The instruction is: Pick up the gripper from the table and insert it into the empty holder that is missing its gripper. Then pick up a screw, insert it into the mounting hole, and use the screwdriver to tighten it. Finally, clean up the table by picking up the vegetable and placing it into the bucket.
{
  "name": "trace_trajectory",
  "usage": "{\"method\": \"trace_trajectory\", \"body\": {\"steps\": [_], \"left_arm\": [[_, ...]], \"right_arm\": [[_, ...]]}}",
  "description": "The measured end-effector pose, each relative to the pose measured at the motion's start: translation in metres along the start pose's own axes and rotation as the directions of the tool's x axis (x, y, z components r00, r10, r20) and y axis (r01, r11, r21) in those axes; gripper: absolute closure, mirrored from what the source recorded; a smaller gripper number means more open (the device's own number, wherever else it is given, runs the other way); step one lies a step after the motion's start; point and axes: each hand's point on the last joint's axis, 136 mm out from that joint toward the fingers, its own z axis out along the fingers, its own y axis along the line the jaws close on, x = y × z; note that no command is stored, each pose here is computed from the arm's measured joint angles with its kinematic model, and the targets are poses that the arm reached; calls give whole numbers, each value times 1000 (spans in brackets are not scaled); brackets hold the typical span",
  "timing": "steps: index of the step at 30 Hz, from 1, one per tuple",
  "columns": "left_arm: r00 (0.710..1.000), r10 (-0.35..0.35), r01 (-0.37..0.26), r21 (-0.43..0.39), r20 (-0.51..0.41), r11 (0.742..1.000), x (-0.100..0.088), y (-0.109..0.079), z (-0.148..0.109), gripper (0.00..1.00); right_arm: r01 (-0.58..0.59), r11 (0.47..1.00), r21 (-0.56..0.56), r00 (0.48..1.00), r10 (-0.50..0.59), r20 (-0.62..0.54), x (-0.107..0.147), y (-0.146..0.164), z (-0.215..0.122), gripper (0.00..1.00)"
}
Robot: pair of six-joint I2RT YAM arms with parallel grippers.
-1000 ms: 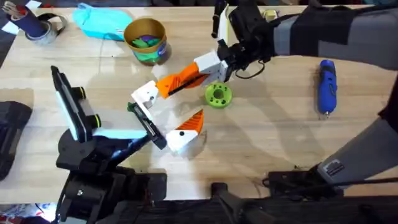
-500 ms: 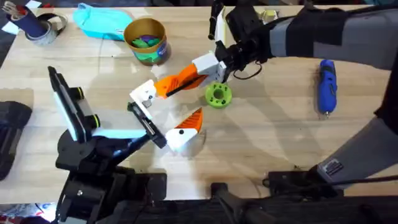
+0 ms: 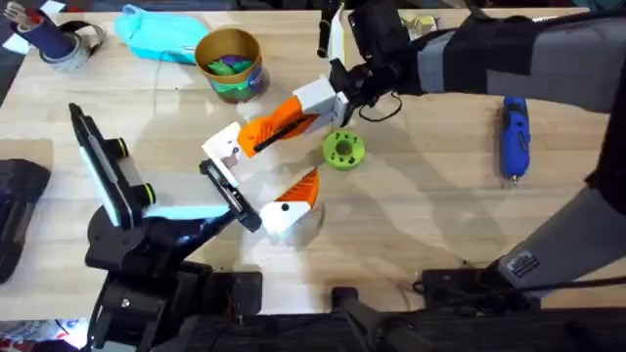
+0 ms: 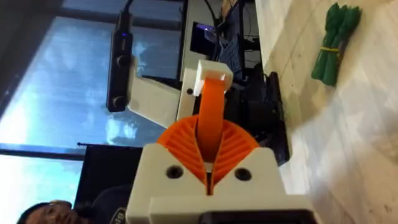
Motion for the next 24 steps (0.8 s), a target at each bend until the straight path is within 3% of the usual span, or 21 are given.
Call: {"method": "trace_trajectory", "body": {"steps": [24], "left_arm": [[999, -42, 40, -118, -14, 992, 6, 21, -2, 8]], "right_arm": [[-53, 998, 33, 999, 53, -3, -19, -19, 22, 993]]}}
